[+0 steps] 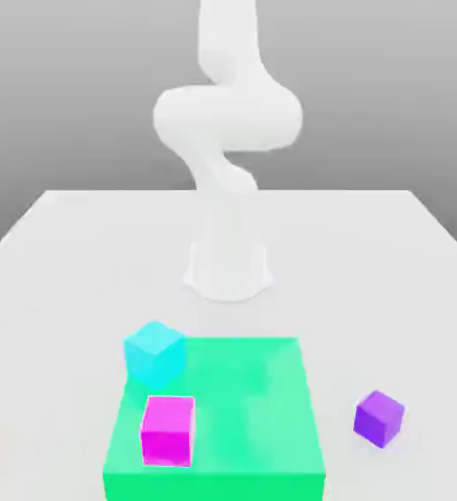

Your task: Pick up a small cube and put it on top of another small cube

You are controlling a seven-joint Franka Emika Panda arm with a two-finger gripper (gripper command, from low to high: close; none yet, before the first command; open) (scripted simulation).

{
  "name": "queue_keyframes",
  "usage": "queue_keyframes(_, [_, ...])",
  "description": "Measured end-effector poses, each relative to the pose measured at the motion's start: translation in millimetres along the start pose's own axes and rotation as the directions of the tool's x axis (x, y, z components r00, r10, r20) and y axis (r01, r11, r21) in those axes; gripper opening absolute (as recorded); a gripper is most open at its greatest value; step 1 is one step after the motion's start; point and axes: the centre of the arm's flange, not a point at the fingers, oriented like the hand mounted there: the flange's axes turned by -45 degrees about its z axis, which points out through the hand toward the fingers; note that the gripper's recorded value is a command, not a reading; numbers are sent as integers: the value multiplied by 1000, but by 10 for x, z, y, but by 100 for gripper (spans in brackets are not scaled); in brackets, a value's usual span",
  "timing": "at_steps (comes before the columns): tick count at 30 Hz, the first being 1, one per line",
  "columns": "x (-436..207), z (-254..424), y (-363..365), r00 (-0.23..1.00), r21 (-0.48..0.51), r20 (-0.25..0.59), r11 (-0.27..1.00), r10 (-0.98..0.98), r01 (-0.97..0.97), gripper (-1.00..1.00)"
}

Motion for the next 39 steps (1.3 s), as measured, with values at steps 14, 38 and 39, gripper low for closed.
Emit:
queue_keyframes(14, [-427,2283,1492,831,-220,258,868,492,-446,0])
queue_keyframes(38, [-3051,4459,3356,339,-630,235,408,911,-661,-100])
queue_keyframes(39, [-3051,4459,3356,339,-630,235,408,911,-661,-100])
